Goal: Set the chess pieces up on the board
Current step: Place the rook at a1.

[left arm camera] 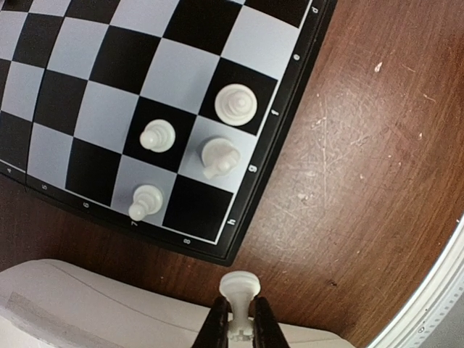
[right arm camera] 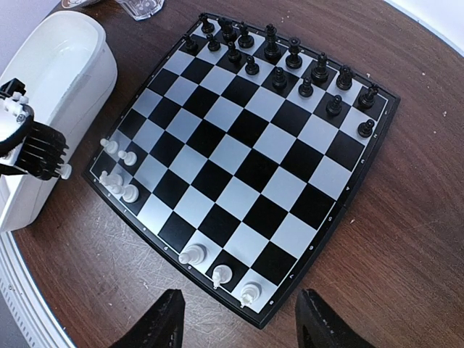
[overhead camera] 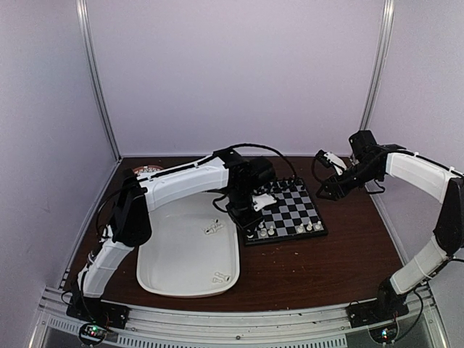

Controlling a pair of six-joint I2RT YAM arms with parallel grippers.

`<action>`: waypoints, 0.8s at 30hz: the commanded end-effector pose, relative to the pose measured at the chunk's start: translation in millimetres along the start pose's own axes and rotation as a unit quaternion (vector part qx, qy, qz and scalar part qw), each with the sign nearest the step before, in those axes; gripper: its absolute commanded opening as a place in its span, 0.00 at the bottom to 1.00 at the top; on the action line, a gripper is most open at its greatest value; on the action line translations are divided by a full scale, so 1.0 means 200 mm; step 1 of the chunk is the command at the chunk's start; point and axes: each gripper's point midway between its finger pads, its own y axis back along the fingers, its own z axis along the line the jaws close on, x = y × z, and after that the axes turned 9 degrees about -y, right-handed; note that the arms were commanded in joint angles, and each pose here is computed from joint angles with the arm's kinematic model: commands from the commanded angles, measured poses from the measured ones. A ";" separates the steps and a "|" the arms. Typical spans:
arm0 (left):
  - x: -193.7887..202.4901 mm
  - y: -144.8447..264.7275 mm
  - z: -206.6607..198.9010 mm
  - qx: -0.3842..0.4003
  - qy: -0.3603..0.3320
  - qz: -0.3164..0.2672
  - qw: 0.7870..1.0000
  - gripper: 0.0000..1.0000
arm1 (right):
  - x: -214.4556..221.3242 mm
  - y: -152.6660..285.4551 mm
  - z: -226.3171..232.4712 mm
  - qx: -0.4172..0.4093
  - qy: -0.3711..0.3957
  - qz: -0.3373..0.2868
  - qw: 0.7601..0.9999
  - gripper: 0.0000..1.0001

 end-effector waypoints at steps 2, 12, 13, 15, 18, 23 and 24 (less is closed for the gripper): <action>-0.05 -0.05 0.02 -0.005 -0.012 -0.011 1.000 0.05 | 0.02 -0.01 -0.01 0.003 0.001 0.006 1.000 0.56; -0.09 -0.11 0.06 -0.021 -0.010 -0.018 1.000 0.05 | 0.03 -0.02 0.00 -0.008 -0.005 0.010 1.000 0.56; -0.09 -0.11 0.06 -0.025 -0.011 -0.019 0.999 0.05 | 0.03 -0.02 0.00 -0.009 -0.005 0.010 1.000 0.56; -0.09 -0.13 0.08 -0.032 -0.010 -0.017 0.999 0.05 | 0.03 -0.03 0.00 -0.009 -0.006 0.012 1.000 0.56; -0.09 -0.14 0.09 -0.037 -0.009 -0.017 0.999 0.05 | 0.03 -0.03 0.00 -0.011 -0.006 0.012 1.000 0.56; -0.10 -0.16 0.11 -0.044 -0.009 -0.014 0.999 0.05 | 0.03 -0.04 0.00 -0.014 -0.009 0.013 1.000 0.56; -0.10 -0.16 0.11 -0.046 -0.008 -0.014 0.999 0.05 | 0.03 -0.04 0.00 -0.014 -0.009 0.013 1.000 0.56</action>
